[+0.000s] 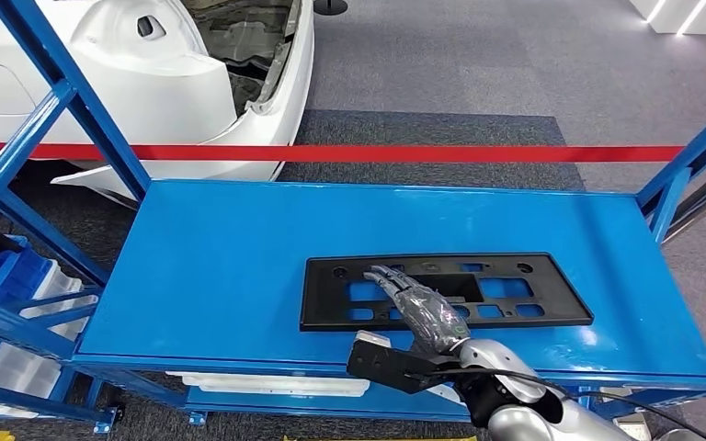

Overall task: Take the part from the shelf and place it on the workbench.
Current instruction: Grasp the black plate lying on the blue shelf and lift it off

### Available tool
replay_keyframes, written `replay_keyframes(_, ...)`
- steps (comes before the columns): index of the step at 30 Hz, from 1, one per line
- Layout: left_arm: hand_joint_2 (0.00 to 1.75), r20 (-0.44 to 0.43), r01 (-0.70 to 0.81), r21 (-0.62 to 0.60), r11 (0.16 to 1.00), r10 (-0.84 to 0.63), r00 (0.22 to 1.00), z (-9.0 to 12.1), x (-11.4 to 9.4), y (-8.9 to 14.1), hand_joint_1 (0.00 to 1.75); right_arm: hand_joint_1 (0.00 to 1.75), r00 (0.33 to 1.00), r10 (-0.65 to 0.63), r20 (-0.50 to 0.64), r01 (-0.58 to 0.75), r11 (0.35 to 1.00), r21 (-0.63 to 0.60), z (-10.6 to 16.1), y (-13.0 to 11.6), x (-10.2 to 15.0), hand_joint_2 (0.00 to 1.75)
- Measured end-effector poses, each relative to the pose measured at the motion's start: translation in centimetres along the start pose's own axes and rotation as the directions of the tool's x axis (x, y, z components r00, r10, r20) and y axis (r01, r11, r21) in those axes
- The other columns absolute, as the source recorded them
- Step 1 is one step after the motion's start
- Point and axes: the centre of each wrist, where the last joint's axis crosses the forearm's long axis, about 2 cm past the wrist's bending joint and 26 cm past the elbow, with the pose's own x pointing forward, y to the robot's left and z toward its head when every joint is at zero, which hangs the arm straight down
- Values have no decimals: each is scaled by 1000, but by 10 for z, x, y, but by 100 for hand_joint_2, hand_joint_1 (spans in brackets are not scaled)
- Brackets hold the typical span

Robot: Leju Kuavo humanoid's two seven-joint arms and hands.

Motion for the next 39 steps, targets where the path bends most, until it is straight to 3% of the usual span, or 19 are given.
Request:
replay_keyframes(26, 0, -3, 20, -3, 1000, -20, 1000, -5, 8, -1, 0, 0, 993, 113, -46, -107, 987, 117, -7, 13, -5, 175)
replay_keyframes(39, 0, -13, 33, -4, 999, -33, 999, -6, 9, -1, 0, 0, 959, 255, -121, -251, 967, 44, -11, 22, -19, 175)
